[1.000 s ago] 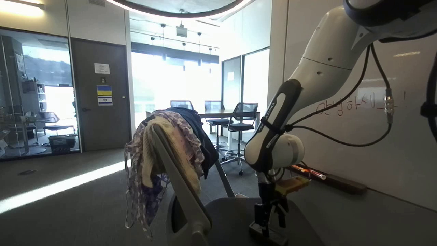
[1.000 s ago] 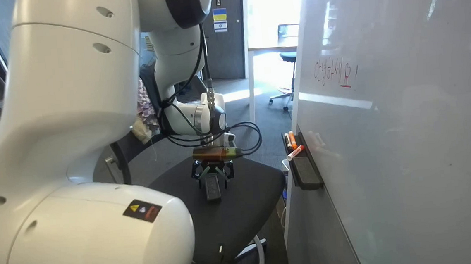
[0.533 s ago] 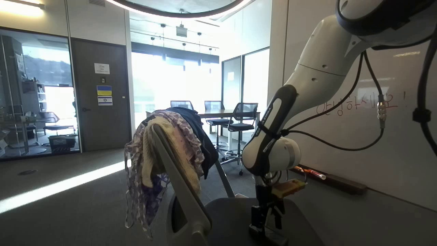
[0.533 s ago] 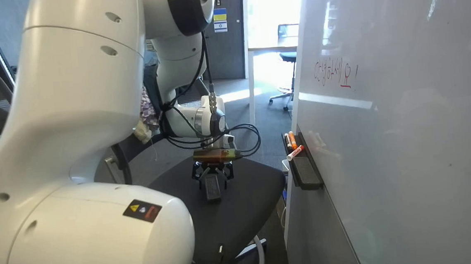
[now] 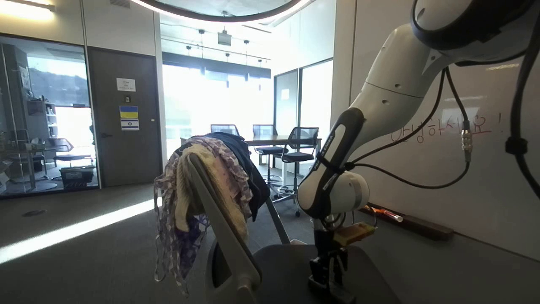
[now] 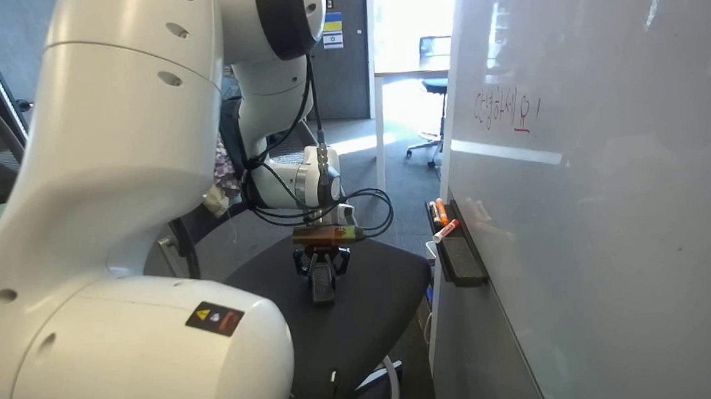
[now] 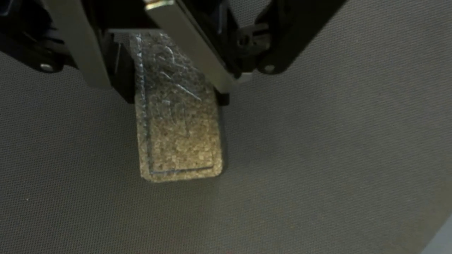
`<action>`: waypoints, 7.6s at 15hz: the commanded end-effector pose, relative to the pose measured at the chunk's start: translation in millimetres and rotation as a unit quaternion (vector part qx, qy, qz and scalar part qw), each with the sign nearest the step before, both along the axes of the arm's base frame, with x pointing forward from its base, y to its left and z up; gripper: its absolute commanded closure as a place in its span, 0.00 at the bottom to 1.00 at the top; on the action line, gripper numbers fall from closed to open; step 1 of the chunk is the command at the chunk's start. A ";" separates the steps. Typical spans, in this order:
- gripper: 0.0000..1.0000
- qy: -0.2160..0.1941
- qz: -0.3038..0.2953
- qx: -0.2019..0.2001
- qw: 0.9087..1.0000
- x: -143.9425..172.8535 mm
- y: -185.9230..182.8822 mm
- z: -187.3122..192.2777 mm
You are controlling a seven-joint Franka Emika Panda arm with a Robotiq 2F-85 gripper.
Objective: Use the black eraser to wipe the writings on the whiteboard
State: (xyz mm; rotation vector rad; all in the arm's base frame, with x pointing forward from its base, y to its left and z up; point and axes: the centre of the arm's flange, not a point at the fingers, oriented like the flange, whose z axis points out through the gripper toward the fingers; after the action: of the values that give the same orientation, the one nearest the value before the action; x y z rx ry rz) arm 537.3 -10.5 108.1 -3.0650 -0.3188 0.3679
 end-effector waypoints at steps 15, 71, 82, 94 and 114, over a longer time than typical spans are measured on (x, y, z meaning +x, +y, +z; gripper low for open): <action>0.69 -0.013 -0.119 -0.190 0.974 -29.4 -14.6 227.1; 0.69 -0.291 -0.312 -0.651 0.628 59.4 -190.0 293.6; 0.69 -0.270 -0.417 -0.659 0.565 -31.9 -217.1 270.3; 0.69 -0.280 -0.552 -0.583 0.527 -115.9 -240.5 322.0; 0.69 -0.378 -0.555 -0.500 0.547 -145.7 -241.4 348.0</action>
State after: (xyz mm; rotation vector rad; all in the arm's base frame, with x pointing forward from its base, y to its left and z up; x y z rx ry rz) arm 419.0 -208.3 445.6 -3.0689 2.4190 -1.1523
